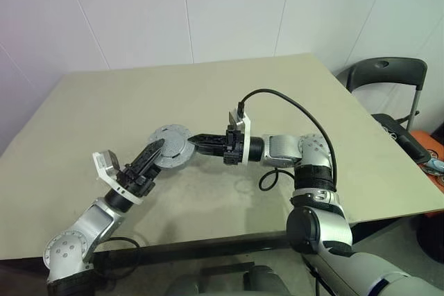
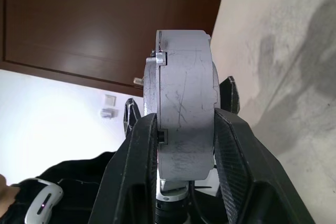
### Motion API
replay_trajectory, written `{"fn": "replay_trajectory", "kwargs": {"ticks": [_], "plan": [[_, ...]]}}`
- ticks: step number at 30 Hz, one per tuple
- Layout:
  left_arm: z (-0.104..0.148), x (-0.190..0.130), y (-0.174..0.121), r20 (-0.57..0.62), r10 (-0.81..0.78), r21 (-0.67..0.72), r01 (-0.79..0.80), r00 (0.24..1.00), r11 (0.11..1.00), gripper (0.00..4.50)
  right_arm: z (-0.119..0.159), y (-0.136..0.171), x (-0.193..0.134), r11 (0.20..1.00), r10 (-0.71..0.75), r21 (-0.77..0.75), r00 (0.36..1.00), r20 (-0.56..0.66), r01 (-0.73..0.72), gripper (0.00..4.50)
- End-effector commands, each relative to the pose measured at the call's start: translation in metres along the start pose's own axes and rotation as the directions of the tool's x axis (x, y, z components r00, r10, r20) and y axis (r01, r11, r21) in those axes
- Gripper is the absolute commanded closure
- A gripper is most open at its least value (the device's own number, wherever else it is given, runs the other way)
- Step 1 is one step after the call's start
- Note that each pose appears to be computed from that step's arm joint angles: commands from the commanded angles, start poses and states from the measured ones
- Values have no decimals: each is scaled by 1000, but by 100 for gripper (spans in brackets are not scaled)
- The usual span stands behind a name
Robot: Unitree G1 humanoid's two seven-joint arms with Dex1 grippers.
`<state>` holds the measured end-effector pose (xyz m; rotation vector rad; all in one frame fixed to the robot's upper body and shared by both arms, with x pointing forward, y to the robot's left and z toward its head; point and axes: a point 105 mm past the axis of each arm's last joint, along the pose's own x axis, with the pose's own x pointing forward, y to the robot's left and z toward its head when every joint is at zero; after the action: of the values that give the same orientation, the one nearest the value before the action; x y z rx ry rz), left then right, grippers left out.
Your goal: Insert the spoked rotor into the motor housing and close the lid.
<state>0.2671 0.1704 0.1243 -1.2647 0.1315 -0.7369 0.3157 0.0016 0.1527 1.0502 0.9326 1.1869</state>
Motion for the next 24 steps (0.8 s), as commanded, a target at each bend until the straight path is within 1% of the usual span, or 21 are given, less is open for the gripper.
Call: {"fn": "replay_trajectory", "kwargs": {"ticks": [1, 2, 4, 5, 13, 16, 19, 21, 22, 24], "plan": [[2, 3, -14, -8, -49, 18, 50, 999, 999, 121, 2, 24, 2, 994, 92, -53, 996, -10, -93, 333], [2, 3, -14, -8, -49, 17, 49, 999, 999, 160, 2, 24, 2, 994, 92, -53, 996, -11, -92, 333], [2, 3, -14, -9, -51, 15, 51, 999, 999, 218, 1, 23, 2, 995, 87, -52, 996, -12, -88, 333], [2, 3, -14, -9, -52, 14, 52, 999, 999, 225, 1, 23, 2, 995, 85, -52, 996, -14, -86, 333], [5, -2, -20, 1, -58, 14, 58, 998, 998, 226, 3, 17, -1, 996, 32, -78, 999, 3, -31, 333], [6, -6, -23, 2, -53, 19, 53, 999, 998, 226, 4, 20, -1, 994, 43, -99, 999, 14, -41, 333], [9, -8, -25, 13, -50, 27, 50, 999, 998, 227, 4, 17, -1, 995, 20, -103, 1000, 16, -18, 333], [9, -9, -26, 15, -47, 28, 46, 999, 999, 227, 4, 16, -1, 994, 19, -103, 1000, 10, -18, 261], [9, -9, -26, 15, -44, 28, 44, 999, 999, 229, 3, 17, -1, 995, 23, -101, 1000, 3, -22, 239], [9, -11, -26, 16, -41, 29, 40, 999, 999, 238, 1, 18, -1, 994, 36, -98, 999, -17, -37, 176]]}}
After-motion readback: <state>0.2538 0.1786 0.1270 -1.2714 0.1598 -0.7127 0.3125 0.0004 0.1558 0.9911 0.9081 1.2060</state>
